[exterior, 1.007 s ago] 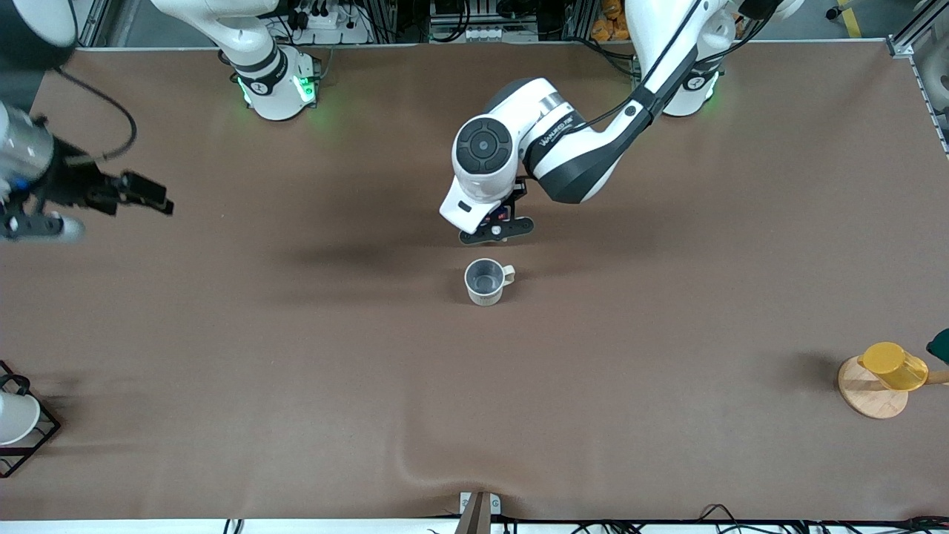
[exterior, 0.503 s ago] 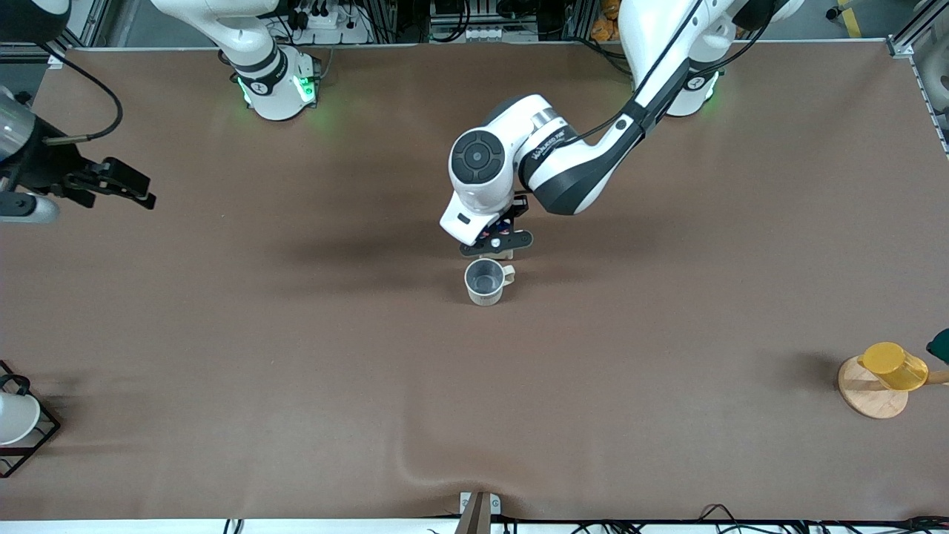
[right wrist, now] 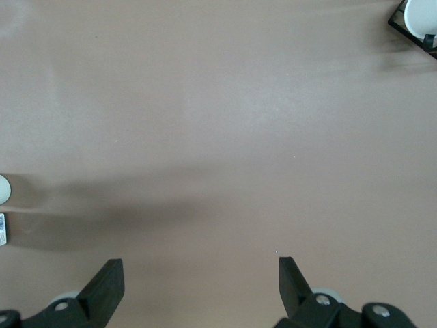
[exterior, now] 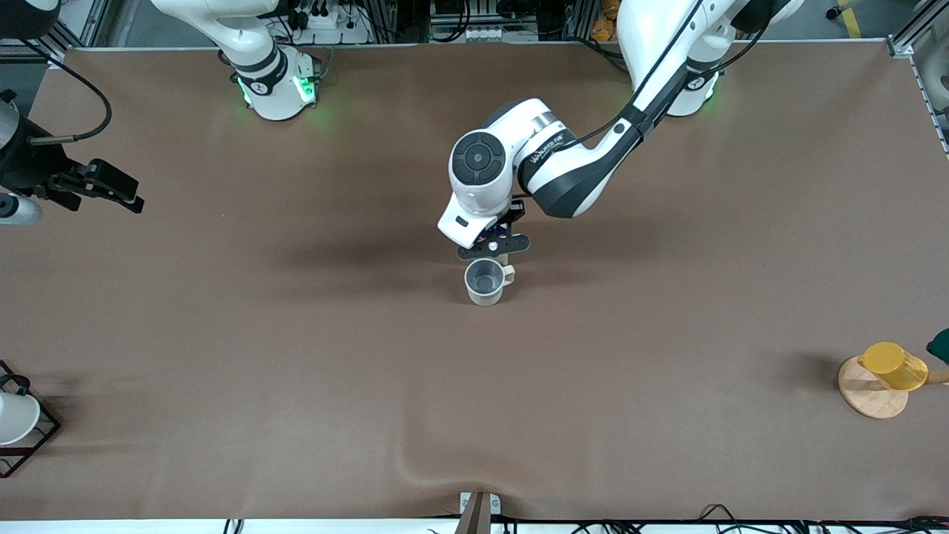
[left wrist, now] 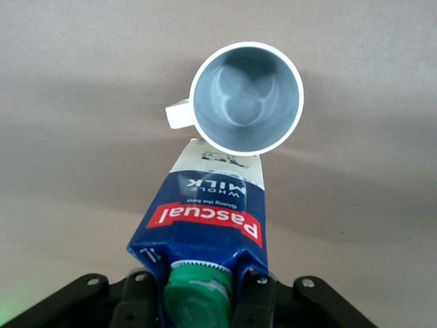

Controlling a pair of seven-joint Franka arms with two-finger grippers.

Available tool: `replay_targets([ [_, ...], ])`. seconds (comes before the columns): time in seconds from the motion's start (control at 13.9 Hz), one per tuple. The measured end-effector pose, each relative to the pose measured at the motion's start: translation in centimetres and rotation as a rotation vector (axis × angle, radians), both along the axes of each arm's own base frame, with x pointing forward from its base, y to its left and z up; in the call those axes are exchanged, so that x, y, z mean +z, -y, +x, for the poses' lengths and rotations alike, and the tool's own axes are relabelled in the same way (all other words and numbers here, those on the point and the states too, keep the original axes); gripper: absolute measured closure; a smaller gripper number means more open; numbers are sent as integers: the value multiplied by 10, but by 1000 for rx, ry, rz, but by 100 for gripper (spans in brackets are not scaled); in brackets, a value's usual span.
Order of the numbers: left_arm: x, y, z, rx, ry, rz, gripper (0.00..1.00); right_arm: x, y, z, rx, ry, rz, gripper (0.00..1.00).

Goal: Place milk next to cup
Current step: 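Lower the milk carton beside the mug handle with the left gripper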

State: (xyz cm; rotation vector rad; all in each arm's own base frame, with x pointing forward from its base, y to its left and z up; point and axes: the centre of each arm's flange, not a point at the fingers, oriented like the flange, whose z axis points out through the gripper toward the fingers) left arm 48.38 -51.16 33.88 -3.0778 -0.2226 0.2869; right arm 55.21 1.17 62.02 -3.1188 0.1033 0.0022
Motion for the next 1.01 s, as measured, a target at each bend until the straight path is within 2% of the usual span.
replay_targets([
  [0.65,-14,1,4,-4,14,0,70,-1,0,-2,-1,-17,-4,0],
  [0.79,-14,1,6,-2,21,-6,57,-1,0,-2,-1,-18,-4,0],
  [1.01,-11,2,8,-2,32,-12,25,-1,0,-2,-1,-18,-4,0],
])
